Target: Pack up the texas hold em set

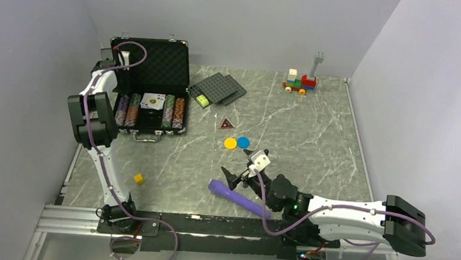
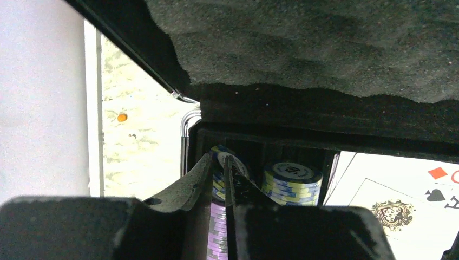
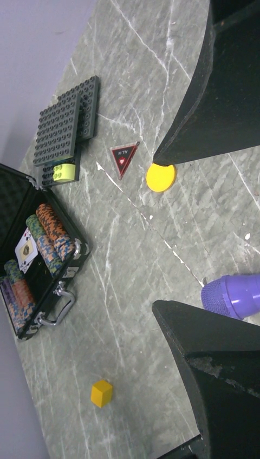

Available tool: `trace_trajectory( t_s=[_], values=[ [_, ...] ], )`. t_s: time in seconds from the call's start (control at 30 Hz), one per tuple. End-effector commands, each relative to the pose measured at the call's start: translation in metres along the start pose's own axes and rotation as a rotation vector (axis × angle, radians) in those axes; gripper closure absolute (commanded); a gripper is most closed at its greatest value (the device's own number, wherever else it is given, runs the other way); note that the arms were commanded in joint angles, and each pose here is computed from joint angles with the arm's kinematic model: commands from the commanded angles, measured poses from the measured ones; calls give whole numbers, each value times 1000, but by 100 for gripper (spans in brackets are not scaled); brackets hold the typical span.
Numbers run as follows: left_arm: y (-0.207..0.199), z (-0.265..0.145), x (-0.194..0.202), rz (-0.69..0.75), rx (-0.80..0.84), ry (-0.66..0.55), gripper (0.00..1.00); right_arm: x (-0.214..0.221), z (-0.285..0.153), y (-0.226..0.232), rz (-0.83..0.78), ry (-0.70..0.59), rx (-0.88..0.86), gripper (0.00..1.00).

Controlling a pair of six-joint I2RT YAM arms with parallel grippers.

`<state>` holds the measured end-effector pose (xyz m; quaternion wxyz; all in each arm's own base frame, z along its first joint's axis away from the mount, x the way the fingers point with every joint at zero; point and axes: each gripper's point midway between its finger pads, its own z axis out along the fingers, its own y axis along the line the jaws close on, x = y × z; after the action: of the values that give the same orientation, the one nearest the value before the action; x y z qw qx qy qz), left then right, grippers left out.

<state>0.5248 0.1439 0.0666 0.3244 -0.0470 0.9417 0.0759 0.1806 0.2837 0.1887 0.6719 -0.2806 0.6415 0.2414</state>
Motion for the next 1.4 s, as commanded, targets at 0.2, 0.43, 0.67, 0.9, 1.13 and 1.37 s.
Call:
trace_trajectory(
  t_s=[0.2,0.43,0.67,0.9,1.13,1.37],
  values=[
    [13,-20,35,-90,-68,97,84,-22,-2,-2,63,-73,0,1],
    [6,-34,19,-142,-25,32,81,-22,-1,0,65,-70,-5,1],
    [11,-55,-2,-190,-48,-45,67,-23,-2,-2,75,-73,0,1],
    [19,-99,-11,-265,-102,-195,40,-20,3,-13,117,-29,52,0],
    [0,-168,-1,-305,-55,-352,22,1,21,-45,298,132,100,0],
    [-71,-238,13,-181,117,-446,20,25,19,-91,358,357,275,0]
  ],
)
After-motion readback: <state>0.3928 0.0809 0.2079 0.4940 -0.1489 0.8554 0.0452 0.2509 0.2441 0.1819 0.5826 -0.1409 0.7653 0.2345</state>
